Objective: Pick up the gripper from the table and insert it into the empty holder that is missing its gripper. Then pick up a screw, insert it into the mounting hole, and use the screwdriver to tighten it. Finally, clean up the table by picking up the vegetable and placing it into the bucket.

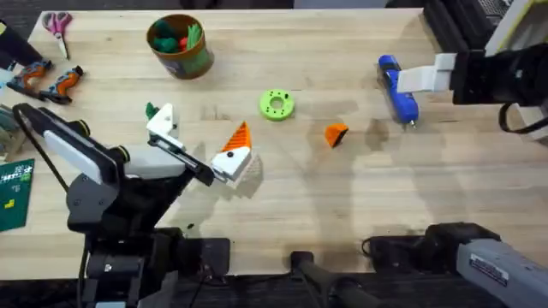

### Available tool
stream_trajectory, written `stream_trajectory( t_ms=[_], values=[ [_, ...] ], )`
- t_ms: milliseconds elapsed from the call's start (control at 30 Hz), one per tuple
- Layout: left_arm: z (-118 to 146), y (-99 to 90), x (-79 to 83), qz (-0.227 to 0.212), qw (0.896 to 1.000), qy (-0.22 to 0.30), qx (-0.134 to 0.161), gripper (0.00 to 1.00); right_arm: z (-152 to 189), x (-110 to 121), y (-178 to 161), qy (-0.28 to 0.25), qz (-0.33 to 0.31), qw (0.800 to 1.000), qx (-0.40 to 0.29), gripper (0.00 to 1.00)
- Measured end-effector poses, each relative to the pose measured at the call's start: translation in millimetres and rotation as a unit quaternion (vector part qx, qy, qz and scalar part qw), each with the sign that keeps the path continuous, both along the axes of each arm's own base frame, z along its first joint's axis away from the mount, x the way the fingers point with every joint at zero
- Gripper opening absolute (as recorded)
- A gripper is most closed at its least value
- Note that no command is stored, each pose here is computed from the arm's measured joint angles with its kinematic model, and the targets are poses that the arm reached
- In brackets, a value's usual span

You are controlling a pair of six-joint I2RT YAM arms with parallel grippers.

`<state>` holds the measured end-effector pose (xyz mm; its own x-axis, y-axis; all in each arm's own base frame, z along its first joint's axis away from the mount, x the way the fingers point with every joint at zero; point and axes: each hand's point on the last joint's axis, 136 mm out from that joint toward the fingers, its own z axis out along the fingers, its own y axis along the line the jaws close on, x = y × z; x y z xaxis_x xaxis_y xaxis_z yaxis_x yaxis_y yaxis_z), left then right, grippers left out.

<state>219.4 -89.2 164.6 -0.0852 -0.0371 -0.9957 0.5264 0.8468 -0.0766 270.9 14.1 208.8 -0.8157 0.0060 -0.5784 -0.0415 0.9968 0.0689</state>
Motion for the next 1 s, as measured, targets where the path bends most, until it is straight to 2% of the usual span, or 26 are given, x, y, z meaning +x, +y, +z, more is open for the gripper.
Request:
stream_trajectory(
  t_ms=[1000],
  values=[
    [0,-27.9,-20.7,-0.099,0.995,0.001,-0.005,0.974,0,0,0,0.0,0.0,1.0,0.0,0.993]
  ],
)
